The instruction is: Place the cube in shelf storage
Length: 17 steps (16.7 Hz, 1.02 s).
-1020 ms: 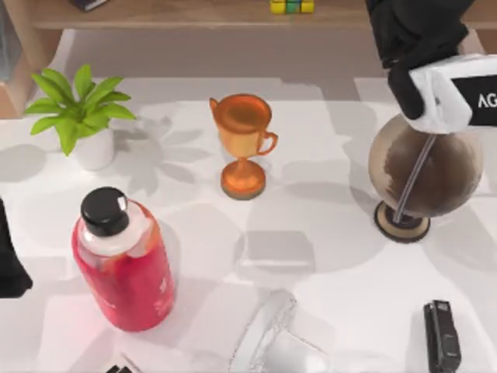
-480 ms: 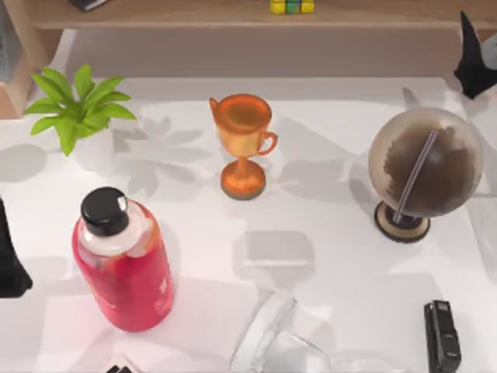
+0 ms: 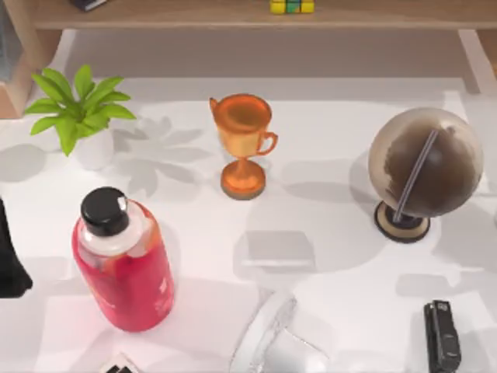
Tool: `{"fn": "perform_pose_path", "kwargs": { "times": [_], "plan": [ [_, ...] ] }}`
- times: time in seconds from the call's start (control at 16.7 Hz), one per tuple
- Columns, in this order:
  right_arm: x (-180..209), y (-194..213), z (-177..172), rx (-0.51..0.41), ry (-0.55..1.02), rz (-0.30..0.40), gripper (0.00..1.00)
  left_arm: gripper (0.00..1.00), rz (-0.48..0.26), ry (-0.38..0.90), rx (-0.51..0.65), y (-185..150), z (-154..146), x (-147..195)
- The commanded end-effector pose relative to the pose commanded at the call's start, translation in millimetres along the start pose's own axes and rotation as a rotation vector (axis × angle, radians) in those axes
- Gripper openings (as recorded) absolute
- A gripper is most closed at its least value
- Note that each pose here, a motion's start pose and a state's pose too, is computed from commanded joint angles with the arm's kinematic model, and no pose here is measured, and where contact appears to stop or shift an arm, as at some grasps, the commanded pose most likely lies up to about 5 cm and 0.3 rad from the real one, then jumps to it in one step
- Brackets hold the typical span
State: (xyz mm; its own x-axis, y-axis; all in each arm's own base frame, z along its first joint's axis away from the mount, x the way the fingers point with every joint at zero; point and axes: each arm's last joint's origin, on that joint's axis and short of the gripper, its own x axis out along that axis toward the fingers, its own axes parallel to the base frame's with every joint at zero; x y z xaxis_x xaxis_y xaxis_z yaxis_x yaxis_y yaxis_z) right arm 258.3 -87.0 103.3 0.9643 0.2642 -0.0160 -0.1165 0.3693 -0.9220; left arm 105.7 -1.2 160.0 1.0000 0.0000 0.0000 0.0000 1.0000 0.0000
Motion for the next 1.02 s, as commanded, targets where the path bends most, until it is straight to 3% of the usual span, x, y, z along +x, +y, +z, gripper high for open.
{"fn": "perform_pose_path", "kwargs": {
  "times": [0.54,1.02],
  "plan": [
    [-53.8,-14.2,-72.6,-0.365,0.248,-0.063,1.00,1.00,0.000,0.000,0.000,0.0,0.0,0.0],
    [-54.6,-17.1,-78.5,-0.392,0.268,-0.071,1.00,1.00,0.000,0.000,0.000,0.0,0.0,0.0]
  ]
}}
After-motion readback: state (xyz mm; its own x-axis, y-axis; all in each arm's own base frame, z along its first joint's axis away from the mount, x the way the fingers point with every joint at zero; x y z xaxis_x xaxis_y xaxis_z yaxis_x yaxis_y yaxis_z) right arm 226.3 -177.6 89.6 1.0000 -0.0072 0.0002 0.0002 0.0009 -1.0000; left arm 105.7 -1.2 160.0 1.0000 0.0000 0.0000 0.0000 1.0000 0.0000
